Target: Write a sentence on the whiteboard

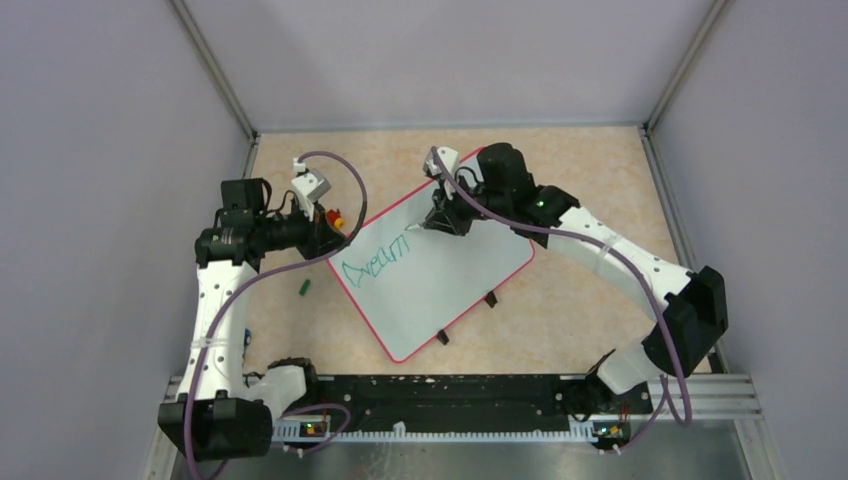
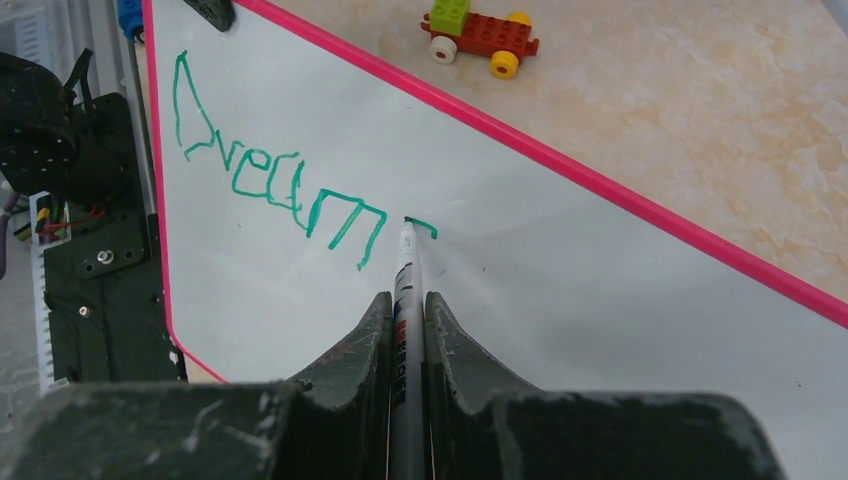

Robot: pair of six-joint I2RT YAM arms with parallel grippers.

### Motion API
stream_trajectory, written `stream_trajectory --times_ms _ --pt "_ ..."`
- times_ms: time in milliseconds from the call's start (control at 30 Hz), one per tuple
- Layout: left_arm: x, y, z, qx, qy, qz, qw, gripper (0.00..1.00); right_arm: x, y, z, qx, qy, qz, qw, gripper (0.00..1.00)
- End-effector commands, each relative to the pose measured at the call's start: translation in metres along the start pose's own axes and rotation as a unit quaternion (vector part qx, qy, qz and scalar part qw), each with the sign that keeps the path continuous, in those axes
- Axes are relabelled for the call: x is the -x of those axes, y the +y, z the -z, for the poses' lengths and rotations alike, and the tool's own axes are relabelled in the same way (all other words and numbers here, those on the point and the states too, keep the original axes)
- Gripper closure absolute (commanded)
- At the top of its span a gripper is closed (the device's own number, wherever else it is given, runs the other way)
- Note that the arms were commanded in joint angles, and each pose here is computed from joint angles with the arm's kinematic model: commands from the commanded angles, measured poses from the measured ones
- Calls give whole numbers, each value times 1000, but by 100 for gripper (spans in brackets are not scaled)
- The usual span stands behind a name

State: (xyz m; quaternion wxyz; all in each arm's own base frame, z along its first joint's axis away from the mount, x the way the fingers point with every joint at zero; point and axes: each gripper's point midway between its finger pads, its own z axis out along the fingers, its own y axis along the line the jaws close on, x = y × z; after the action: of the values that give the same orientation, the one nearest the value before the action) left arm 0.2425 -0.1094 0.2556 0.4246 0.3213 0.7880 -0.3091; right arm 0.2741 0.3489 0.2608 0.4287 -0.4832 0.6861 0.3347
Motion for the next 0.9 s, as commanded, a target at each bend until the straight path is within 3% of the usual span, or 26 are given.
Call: stream_trajectory --times_ms 0,867 --pt "0 -4 -2 -6 -4 -21 1000 100 7 2 -4 -1 -9 24 1000 100" --pt "0 -2 -3 -7 -3 -17 1000 100 -22 -17 18 -43 18 25 999 100"
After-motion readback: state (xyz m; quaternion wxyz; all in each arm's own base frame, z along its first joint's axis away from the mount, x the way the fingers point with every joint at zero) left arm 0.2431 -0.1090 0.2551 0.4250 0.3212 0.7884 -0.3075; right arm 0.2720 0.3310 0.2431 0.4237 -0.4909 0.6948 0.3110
